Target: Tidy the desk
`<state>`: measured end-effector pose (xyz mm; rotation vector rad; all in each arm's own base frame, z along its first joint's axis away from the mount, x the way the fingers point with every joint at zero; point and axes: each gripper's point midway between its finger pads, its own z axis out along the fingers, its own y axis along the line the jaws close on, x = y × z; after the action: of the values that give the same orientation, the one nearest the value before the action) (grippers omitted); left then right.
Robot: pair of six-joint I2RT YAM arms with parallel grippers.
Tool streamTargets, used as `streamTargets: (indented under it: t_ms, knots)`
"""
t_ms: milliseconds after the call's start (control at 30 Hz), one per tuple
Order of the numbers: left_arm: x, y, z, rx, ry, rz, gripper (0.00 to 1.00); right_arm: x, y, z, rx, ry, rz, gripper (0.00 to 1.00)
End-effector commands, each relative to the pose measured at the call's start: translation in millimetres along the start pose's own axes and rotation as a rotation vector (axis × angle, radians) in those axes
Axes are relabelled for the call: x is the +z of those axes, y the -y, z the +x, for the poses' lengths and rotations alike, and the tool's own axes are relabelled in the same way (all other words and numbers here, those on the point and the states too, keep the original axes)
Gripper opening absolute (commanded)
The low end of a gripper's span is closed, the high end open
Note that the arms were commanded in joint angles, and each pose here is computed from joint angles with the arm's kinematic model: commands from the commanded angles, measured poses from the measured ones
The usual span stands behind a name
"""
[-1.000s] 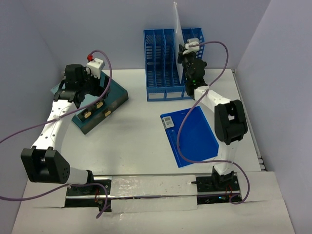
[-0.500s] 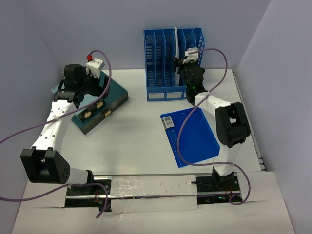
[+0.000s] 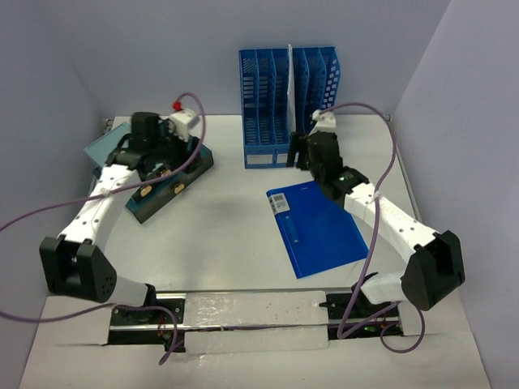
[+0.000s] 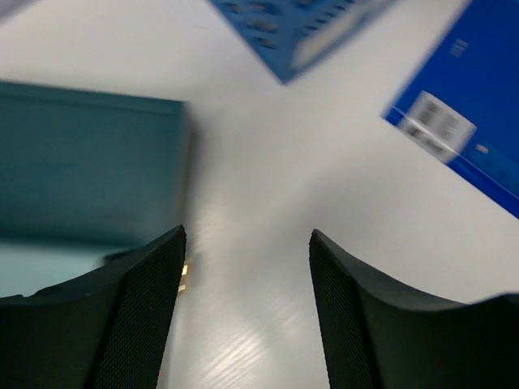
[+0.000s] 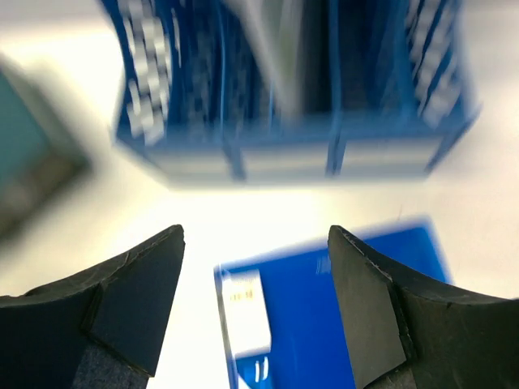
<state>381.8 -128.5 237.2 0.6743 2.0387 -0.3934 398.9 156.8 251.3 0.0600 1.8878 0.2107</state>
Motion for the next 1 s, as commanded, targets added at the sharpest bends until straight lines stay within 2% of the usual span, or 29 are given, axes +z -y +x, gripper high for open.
streamTargets:
  t_ms: [0, 133, 267, 467, 633, 733, 967]
  knots:
    - [38.1, 81.1, 7.0, 0.098, -0.104, 0.222, 0.71, -30.4, 14.4, 80.8, -0.028, -0.264, 0.067, 0.78]
    - [80.5, 154.0, 7.2, 0.157, -0.145, 0.422, 0.77, -51.7, 23.7, 102.1, 0.068, -0.286, 0.017, 0.79]
    - [128.2, 185.0, 2.7, 0.112, -0.191, 0.506, 0.77, -59.0, 33.4, 134.8, 0.095, -0.400, 0.031, 0.79]
    - [178.4, 223.2, 24.7, 0.065, -0.282, 0.646, 0.82, -69.8, 50.4, 161.2, 0.091, -0.459, 0.086, 0.79]
    - [216.7, 225.6, 33.9, 0.074, -0.289, 0.649, 0.83, -68.6, 53.6, 167.8, 0.094, -0.473, 0.104, 0.78]
    - [225.5, 224.1, 36.0, 0.084, -0.285, 0.643, 0.83, -69.7, 51.2, 173.0, 0.105, -0.484, 0.087, 0.78]
    - [241.6, 217.6, 87.2, 0.057, -0.403, 0.605, 0.84, -77.4, 49.9, 185.6, 0.111, -0.517, 0.061, 0.78]
